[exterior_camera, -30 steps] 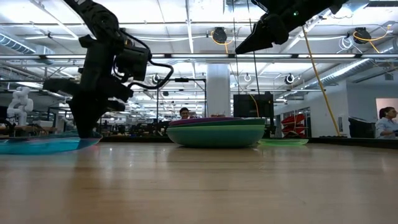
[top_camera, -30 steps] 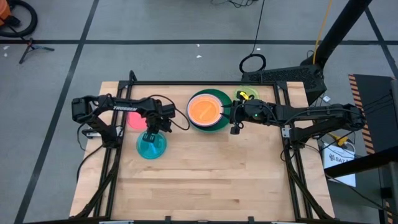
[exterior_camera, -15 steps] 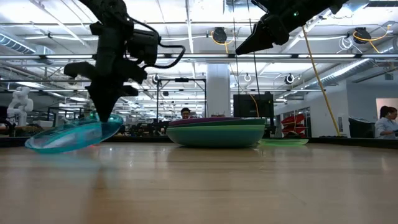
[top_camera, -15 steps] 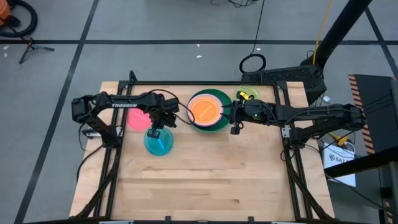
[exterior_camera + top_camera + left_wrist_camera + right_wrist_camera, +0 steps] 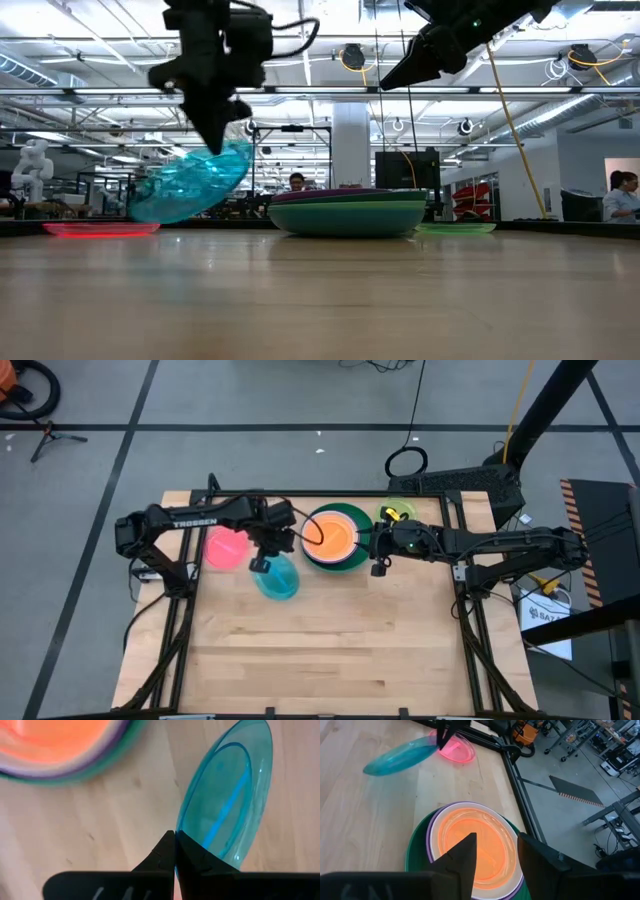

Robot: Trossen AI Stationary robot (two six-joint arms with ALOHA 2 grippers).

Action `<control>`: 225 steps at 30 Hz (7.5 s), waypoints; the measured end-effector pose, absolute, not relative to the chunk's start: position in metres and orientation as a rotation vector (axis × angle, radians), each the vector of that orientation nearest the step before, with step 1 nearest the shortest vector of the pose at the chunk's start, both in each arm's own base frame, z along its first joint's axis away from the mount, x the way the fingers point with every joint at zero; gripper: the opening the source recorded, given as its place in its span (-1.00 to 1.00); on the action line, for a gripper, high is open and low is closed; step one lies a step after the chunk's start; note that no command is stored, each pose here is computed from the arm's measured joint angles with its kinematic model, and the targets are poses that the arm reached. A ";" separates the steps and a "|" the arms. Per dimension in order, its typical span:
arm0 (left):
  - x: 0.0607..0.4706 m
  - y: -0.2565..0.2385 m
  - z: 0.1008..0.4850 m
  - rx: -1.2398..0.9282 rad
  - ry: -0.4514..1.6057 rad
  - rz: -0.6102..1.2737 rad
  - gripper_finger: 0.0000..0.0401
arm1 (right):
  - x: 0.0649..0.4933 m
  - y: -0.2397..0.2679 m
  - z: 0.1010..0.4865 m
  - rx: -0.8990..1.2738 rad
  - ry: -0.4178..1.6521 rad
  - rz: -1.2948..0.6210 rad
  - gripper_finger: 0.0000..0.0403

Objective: Stack plastic plates
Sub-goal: Stack the blue plate on top of the orange plate, then stack the green plate on top of the blue plate

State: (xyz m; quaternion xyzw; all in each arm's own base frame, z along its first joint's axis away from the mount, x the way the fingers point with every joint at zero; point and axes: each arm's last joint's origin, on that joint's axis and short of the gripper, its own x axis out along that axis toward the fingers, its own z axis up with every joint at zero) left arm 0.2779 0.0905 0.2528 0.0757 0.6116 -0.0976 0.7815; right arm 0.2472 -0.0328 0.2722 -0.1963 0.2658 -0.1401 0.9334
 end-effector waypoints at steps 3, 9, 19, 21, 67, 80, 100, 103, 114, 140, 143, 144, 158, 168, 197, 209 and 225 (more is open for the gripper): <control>0.286 0.094 0.262 0.159 1.244 -0.161 -0.99 | 0.247 -0.033 0.272 -0.402 0.543 -0.287 -0.34; 0.299 0.111 0.280 0.013 1.065 0.049 -0.99 | 0.247 -0.033 0.272 -0.403 0.548 -0.285 -0.34; 0.293 0.147 0.307 -0.254 0.936 0.323 -0.99 | 0.247 -0.033 0.272 -0.402 0.547 -0.286 -0.34; 0.293 0.153 0.306 -0.260 0.920 0.363 -0.99 | 0.247 -0.033 0.273 -0.402 0.544 -0.286 -0.34; 0.322 0.177 0.270 -0.327 0.890 0.358 -0.86 | 0.246 -0.033 0.272 -0.396 0.547 -0.291 -0.34; 0.322 0.177 0.270 -0.336 0.889 0.368 -0.26 | 0.246 -0.033 0.272 -0.396 0.547 -0.291 -0.34; 0.335 0.101 0.279 0.012 1.014 0.101 -0.23 | 0.239 -0.040 0.263 -0.247 0.643 -0.445 -0.34; 0.329 0.095 0.279 0.020 1.020 0.089 -0.23 | 0.234 -0.047 0.259 -0.154 0.677 -0.500 -0.34; 0.282 0.070 0.278 0.016 0.840 0.133 -0.23 | 0.211 -0.064 0.231 0.125 0.852 -0.687 -0.34; 0.244 0.047 0.302 0.143 0.551 0.214 -0.23 | 0.171 -0.117 0.182 0.040 0.995 -0.472 -0.34; 0.244 0.048 0.302 0.158 0.554 0.234 -0.23 | 0.170 -0.130 0.191 0.055 0.968 -0.525 -0.34; 0.244 0.048 0.302 0.164 0.554 0.238 -0.23 | 0.171 -0.133 0.195 0.061 0.955 -0.540 -0.34; 0.242 0.058 0.302 0.185 0.565 0.291 -0.23 | 0.190 -0.185 0.214 0.312 1.155 -0.485 -0.44; 0.241 0.056 0.301 0.184 0.577 0.283 -0.23 | 0.184 -0.176 0.178 0.207 1.282 -0.276 -0.45; 0.241 0.056 0.301 0.187 0.579 0.283 -0.23 | 0.177 -0.173 0.128 0.047 1.281 -0.389 -0.29; 0.241 0.056 0.301 0.187 0.579 0.282 -0.23 | 0.178 -0.173 0.130 0.068 1.257 -0.410 -0.66; 0.226 0.052 0.312 0.194 0.563 0.361 -0.23 | 0.184 -0.167 0.171 0.011 1.215 -0.469 -0.99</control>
